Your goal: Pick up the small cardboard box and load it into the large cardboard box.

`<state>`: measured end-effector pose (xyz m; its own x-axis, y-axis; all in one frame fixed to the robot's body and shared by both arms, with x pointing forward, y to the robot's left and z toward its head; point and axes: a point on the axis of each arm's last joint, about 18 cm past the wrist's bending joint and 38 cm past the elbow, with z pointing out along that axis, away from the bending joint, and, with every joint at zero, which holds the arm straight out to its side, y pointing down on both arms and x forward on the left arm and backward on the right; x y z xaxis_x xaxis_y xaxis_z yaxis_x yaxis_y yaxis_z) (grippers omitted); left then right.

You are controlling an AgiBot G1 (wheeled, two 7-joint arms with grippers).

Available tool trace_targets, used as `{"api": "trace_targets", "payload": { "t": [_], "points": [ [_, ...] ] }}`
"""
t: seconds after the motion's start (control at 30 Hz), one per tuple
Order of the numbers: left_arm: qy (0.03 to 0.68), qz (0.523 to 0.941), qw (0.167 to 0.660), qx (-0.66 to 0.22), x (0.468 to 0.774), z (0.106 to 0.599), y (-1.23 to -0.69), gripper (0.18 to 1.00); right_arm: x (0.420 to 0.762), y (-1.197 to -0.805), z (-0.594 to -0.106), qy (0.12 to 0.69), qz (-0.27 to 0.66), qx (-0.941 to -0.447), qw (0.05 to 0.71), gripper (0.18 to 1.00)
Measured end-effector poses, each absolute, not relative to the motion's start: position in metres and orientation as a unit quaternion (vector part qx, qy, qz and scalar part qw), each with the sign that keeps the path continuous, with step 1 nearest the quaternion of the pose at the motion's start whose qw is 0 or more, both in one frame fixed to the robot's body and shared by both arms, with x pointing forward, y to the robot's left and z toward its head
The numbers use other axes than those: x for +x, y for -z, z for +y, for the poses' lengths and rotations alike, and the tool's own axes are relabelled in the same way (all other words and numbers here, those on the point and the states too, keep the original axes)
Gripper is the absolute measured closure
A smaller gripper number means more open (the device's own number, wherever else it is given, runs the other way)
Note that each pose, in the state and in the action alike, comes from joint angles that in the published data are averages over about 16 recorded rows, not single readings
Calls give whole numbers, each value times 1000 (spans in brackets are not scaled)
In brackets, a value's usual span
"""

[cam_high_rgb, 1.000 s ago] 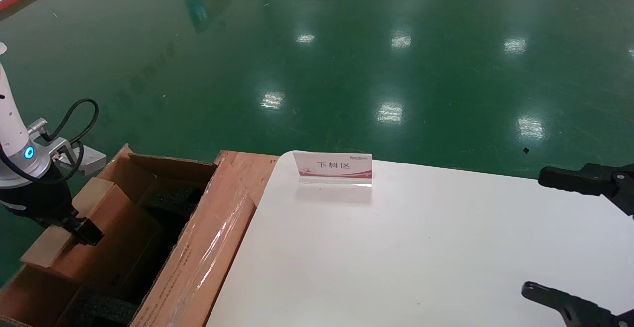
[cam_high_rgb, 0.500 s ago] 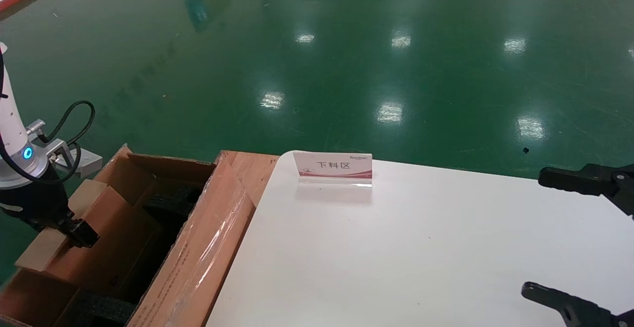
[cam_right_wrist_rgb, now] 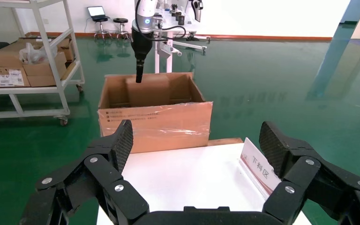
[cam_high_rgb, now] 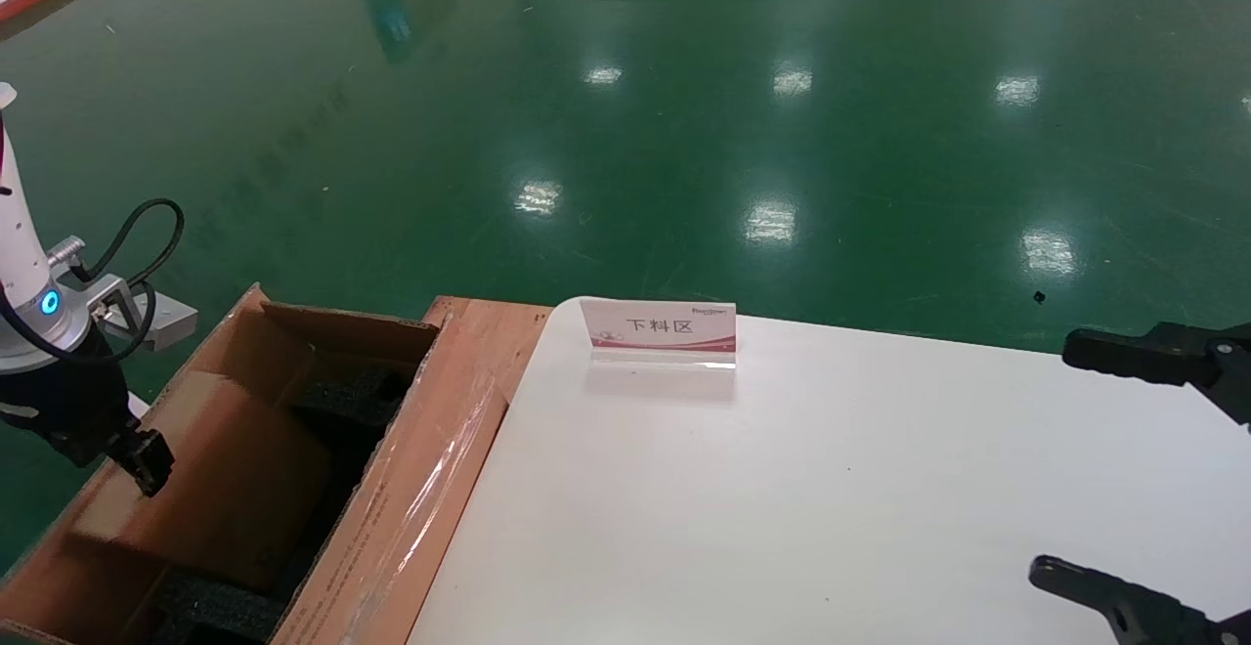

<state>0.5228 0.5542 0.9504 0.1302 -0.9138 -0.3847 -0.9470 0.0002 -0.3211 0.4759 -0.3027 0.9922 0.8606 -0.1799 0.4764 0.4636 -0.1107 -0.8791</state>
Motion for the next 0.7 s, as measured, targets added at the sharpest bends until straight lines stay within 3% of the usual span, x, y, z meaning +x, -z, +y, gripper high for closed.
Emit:
{"api": "trace_targets", "payload": {
  "t": [0.3,0.7],
  "points": [
    [-20,676,270,-685,530,545,-960,436,476,-992,-303,244,-101,-704,659,178],
    [82,759,347,-545,556,482,-1021,249,476,-992,-303,244,-101,-704,659,178]
  ]
}}
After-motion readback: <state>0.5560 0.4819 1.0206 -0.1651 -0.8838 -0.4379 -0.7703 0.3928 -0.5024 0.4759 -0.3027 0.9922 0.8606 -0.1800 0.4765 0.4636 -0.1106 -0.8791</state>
